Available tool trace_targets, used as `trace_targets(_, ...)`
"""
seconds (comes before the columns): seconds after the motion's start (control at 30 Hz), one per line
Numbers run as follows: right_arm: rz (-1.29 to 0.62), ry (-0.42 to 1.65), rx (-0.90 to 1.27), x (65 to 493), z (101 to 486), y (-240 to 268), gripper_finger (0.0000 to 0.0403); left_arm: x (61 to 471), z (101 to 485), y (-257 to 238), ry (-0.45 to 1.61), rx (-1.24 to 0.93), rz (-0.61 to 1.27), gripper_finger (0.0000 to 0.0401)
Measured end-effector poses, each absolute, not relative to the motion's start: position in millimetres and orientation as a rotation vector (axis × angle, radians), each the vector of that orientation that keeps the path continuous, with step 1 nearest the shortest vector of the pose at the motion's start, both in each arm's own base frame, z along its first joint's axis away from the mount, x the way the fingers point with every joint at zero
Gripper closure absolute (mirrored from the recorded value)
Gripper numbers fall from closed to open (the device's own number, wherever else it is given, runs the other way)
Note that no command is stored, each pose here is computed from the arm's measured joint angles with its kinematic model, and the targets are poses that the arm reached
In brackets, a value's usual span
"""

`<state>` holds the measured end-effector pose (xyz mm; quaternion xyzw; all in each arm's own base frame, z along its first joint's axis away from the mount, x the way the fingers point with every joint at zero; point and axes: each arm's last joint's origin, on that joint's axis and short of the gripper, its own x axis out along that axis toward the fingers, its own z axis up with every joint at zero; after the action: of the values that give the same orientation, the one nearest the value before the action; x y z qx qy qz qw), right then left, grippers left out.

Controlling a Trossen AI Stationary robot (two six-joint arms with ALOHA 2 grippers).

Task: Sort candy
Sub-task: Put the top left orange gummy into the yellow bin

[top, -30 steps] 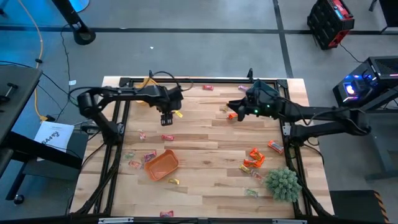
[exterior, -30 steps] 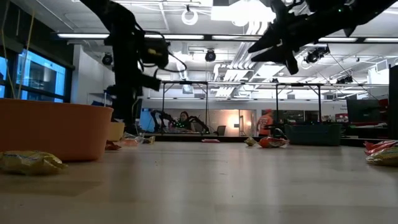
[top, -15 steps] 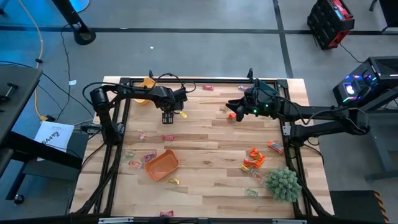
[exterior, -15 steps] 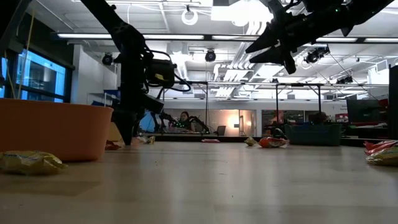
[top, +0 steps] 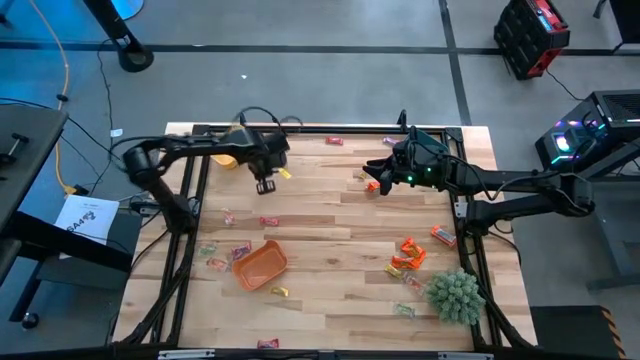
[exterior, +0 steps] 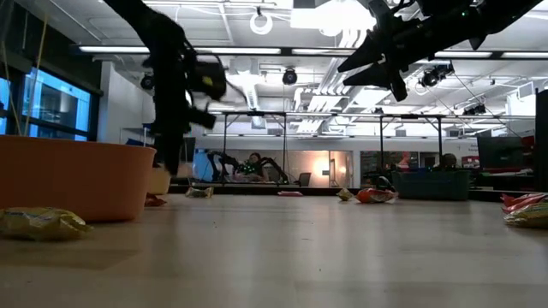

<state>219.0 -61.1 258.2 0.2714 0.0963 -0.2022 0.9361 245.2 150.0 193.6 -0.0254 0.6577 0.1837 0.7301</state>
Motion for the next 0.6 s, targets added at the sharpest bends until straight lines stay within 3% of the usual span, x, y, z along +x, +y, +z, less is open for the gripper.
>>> trace_targets(0.23, -0.412, 0.181, 0.554, 219, 260, -61, 0.0265, 203, 244, 175, 1.252, -0.123, 0.829, 0.0393)
trace_targets(0.43, -0.412, 0.177, 0.556, 219, 260, -61, 0.0265, 166, 241, 204, 1.256, -0.359, 1.076, 0.0386)
trace_targets(0.6, -0.411, 0.175, 0.556, 219, 260, -61, 0.0265, 151, 232, 218, 1.264, -0.469, 1.221, 0.0351)
